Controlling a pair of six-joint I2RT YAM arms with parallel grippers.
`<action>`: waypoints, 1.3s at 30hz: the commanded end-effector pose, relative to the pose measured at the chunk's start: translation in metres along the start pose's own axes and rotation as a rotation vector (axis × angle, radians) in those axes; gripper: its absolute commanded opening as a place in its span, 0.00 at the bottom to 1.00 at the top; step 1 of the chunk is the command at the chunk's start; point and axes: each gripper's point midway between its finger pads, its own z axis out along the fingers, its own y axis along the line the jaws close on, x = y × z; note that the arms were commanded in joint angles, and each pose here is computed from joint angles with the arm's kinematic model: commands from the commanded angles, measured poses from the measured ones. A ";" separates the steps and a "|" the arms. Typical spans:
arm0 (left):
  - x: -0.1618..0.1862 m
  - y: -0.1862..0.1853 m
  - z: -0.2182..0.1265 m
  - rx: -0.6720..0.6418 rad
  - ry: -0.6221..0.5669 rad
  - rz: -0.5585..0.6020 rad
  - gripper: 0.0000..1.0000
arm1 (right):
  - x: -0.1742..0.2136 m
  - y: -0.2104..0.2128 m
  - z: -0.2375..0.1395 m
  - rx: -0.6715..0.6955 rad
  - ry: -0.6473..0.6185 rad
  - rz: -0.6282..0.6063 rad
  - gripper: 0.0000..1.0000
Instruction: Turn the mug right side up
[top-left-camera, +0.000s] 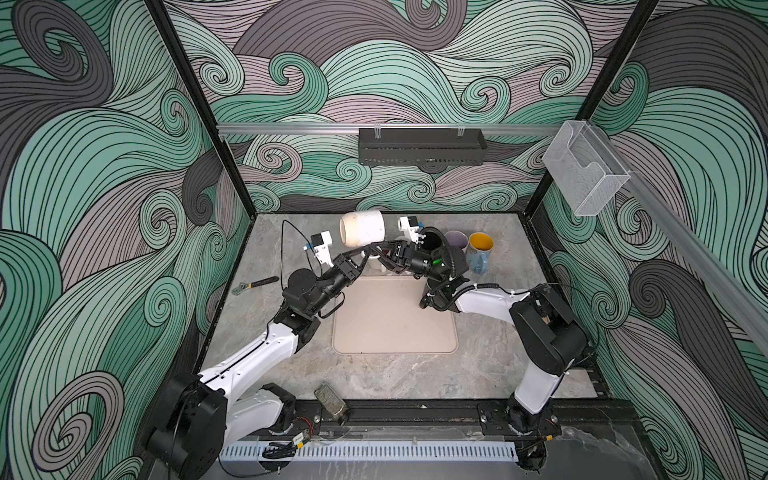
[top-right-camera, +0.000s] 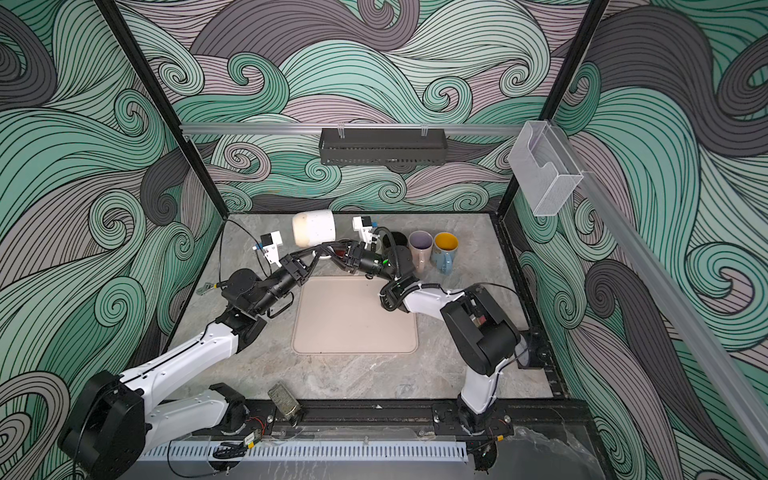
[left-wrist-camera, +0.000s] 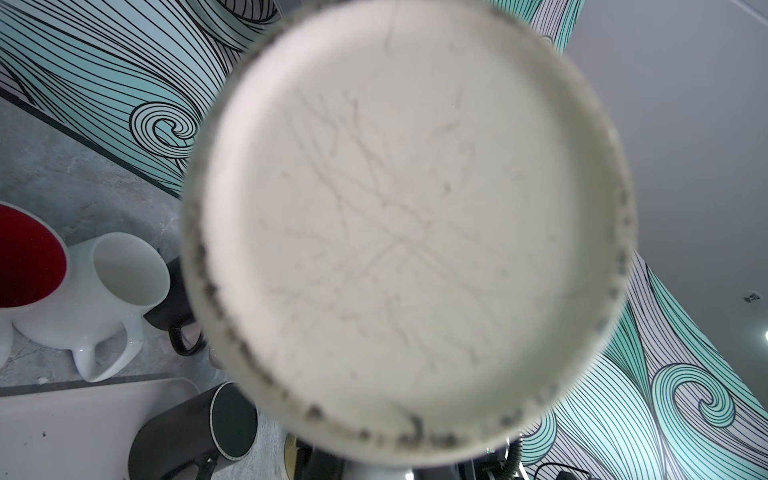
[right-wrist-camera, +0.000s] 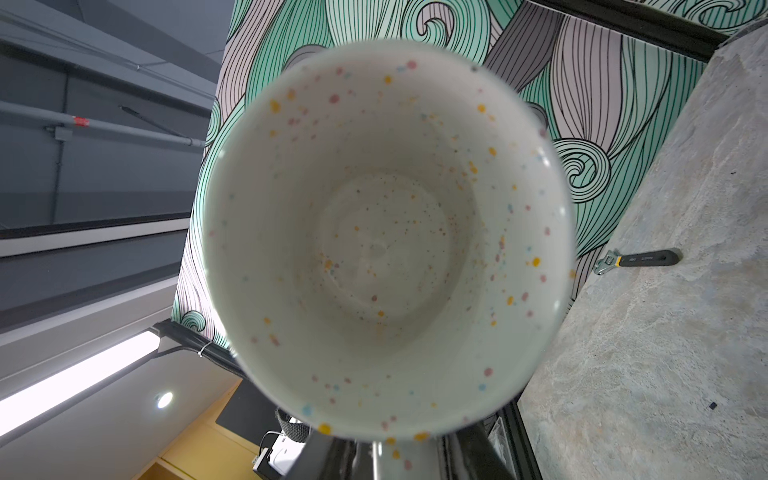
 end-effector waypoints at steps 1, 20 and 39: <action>-0.012 -0.009 -0.001 0.030 -0.047 0.038 0.00 | 0.005 0.065 -0.001 -0.163 0.010 -0.118 0.30; -0.019 -0.007 -0.001 0.051 -0.076 0.007 0.00 | 0.011 0.075 -0.006 -0.174 0.027 -0.149 0.32; -0.013 -0.017 0.007 0.050 -0.001 0.057 0.00 | 0.032 0.047 0.014 -0.036 0.150 -0.124 0.23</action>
